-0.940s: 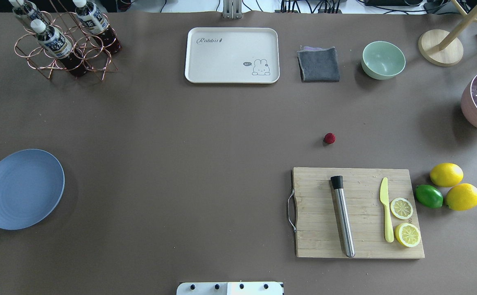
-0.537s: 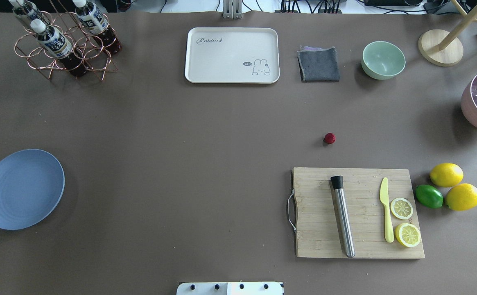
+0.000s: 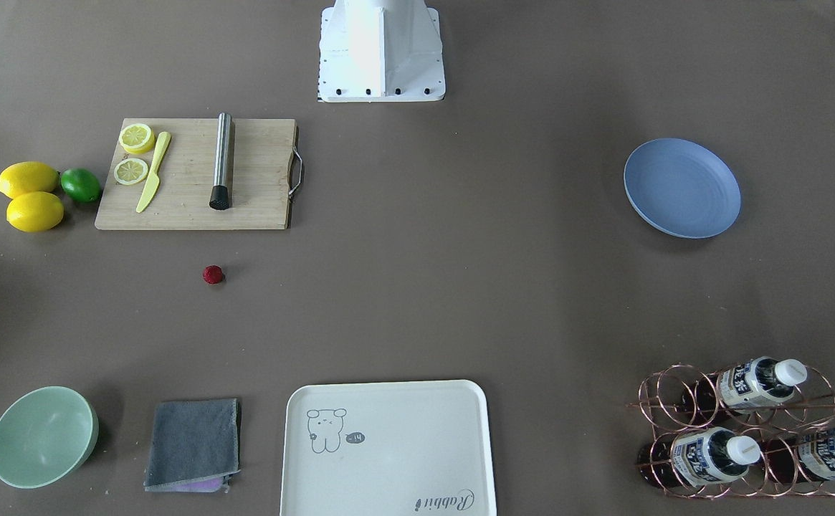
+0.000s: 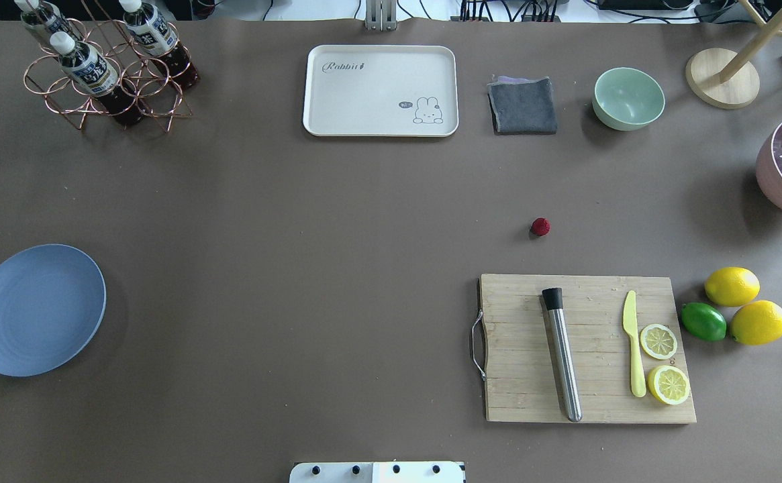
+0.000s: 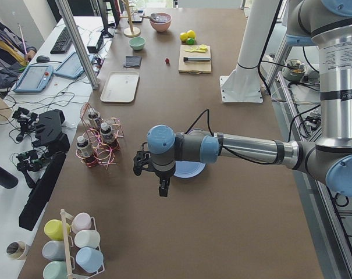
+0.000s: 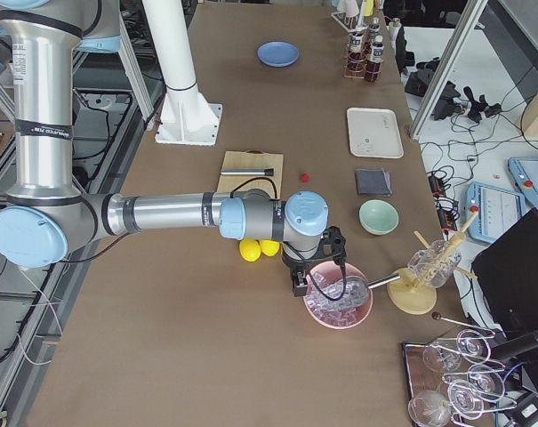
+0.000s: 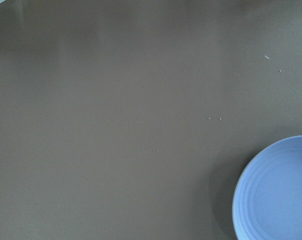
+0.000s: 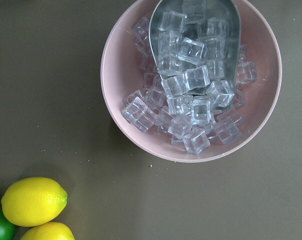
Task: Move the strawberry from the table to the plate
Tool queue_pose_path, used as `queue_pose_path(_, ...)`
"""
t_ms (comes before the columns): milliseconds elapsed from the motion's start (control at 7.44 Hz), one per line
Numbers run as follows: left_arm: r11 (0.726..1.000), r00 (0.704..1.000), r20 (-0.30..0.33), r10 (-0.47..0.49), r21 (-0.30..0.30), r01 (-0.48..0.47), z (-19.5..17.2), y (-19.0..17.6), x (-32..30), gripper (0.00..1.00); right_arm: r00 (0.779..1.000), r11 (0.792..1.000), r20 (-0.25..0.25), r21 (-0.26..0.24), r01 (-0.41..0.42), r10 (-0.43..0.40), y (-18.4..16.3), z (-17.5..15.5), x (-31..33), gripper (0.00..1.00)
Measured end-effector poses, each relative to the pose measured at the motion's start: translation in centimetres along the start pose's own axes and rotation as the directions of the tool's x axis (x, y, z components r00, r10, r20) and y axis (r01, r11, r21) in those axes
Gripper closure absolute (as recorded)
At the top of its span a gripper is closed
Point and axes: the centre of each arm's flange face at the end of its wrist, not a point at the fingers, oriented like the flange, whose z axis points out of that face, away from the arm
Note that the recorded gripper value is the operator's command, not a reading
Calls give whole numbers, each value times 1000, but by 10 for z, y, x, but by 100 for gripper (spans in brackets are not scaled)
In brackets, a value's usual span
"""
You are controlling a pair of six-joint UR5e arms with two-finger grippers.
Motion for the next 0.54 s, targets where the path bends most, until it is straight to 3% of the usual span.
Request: queue_pose_path(537,1000,1000,-8,17,16,-17,-8,3,8,3,1000,1000,16,6,5,-5,6,-2,-4,0)
